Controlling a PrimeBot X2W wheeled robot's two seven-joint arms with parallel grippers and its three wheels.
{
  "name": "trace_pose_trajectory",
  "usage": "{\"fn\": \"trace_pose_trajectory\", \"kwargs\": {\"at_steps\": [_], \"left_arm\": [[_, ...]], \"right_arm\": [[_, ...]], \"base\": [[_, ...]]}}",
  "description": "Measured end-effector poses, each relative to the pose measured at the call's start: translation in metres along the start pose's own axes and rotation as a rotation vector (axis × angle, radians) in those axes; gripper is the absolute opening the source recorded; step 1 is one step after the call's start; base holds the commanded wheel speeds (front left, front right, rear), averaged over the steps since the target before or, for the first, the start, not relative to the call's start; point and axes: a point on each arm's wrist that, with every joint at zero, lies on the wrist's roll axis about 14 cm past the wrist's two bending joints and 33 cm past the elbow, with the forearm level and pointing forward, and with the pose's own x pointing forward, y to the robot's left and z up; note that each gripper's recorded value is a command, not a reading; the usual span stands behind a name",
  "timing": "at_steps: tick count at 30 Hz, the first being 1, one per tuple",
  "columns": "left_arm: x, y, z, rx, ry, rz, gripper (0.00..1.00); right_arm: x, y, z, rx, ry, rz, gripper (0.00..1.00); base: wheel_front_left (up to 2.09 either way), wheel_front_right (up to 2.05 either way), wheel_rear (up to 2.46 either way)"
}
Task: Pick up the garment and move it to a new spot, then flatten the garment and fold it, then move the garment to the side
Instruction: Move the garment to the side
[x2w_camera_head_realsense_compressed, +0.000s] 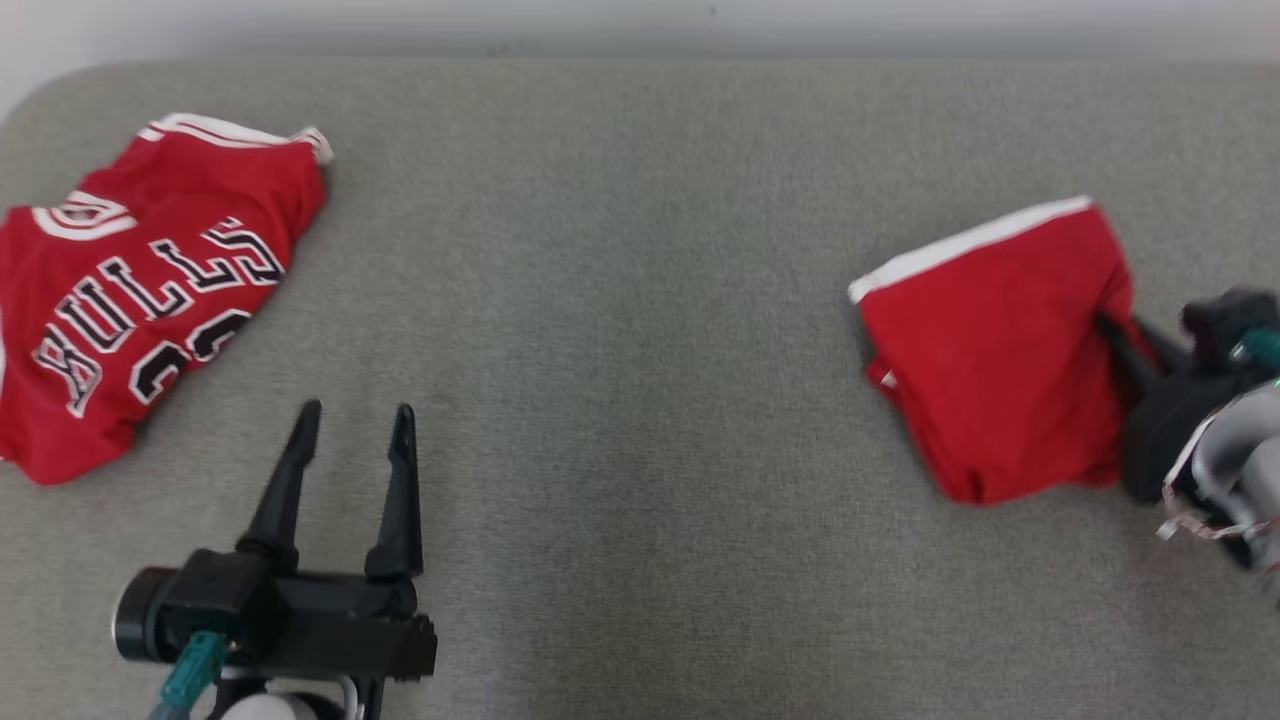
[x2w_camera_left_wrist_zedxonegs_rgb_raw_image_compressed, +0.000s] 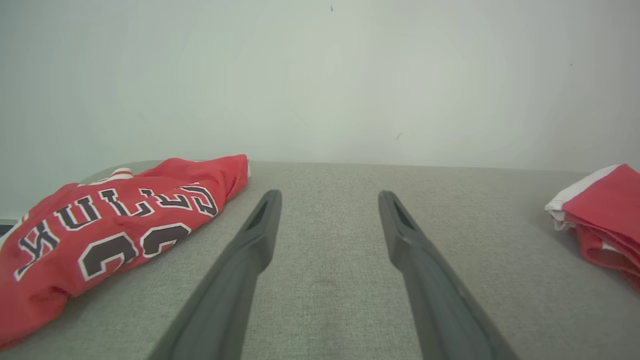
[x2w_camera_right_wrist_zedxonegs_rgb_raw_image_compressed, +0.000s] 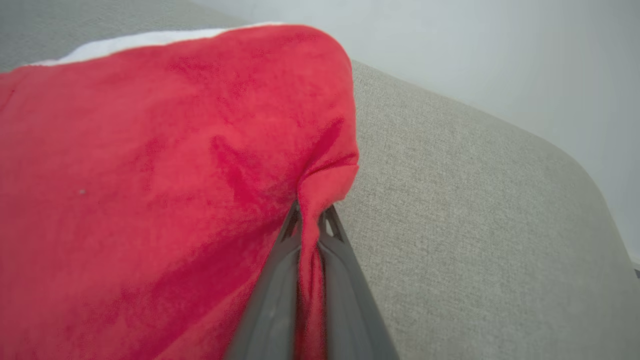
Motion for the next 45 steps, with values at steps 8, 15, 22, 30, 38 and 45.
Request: {"fn": "trace_pose_trajectory", "kwargs": {"at_steps": [8,15,22,30,38,45], "left_arm": [[0.039,-0.015,-0.013,0.017,-0.016,-0.051,1.0],[0.067,-0.029,-0.043,0.048,0.0,-0.111,1.0],[0.082,-0.05,-0.076,0.029,0.03,-0.172,1.0],[0.088,-0.065,-0.102,0.004,0.059,-0.215,1.0],[0.086,-0.063,-0.102,0.003,0.063,-0.208,1.0],[0.082,-0.056,-0.093,-0.006,0.069,-0.172,1.0]], "right_arm": [[0.011,-0.069,0.019,-0.128,0.004,-0.059,0.0],[0.003,-0.141,0.01,-0.185,0.05,-0.176,0.0],[-0.018,-0.192,-0.002,-0.218,0.119,-0.285,0.0],[-0.034,-0.233,-0.01,-0.263,0.191,-0.385,0.0],[-0.027,-0.242,-0.012,-0.257,0.199,-0.422,1.0],[-0.03,-0.24,0.013,-0.224,0.066,-0.447,1.0]], "base": [[0.0,0.0,0.0],[0.0,0.0,0.0],[0.0,0.0,0.0],[0.0,0.0,0.0],[0.0,0.0,0.0],[0.0,0.0,0.0]]}}
